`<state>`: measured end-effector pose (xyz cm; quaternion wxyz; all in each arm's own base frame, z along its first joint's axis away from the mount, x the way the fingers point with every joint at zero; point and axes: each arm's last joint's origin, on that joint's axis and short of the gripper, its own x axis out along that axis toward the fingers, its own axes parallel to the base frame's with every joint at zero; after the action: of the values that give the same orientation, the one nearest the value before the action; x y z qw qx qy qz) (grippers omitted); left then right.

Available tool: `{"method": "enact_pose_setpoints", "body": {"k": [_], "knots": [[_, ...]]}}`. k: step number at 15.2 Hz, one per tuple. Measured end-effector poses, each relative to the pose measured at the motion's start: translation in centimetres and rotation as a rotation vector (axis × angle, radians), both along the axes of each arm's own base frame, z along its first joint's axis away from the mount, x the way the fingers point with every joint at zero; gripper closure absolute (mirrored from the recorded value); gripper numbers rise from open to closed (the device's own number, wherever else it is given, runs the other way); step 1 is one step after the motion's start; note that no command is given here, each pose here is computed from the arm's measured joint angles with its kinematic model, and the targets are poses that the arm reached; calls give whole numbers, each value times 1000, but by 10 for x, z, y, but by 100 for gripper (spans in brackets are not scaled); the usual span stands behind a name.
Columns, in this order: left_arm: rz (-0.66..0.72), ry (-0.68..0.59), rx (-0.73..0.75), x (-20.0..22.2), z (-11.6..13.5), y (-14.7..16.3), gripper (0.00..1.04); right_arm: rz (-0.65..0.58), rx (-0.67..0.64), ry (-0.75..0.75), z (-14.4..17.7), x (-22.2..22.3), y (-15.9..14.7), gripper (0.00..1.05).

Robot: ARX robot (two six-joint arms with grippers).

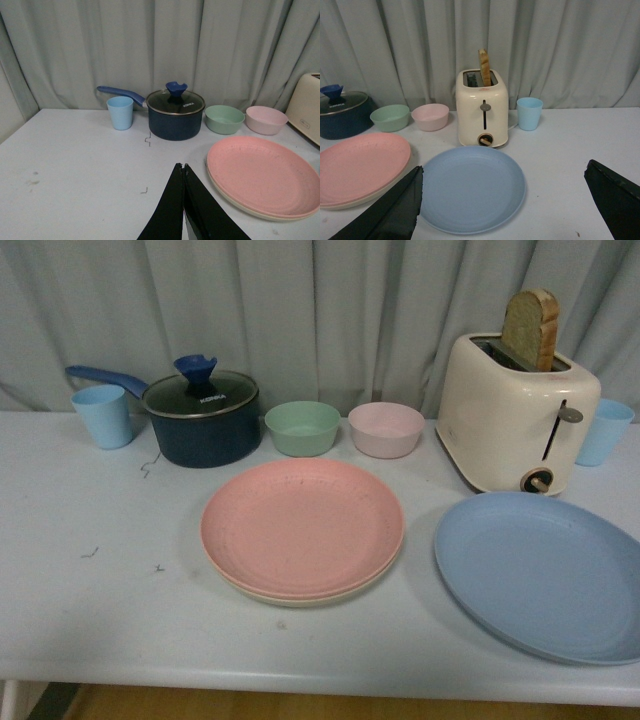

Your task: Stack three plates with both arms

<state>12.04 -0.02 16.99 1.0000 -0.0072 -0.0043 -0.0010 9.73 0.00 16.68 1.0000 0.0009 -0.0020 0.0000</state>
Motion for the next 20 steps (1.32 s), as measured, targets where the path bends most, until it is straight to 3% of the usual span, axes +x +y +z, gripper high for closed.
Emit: {"method": "enact_pose_setpoints", "body": {"k": [19,20], "knots": [[0,8,0,-23,-3,0,103,0,0,0,0,0,0,6],[0,8,0,-23,-3,0,97,0,0,0,0,0,0,6]]}}
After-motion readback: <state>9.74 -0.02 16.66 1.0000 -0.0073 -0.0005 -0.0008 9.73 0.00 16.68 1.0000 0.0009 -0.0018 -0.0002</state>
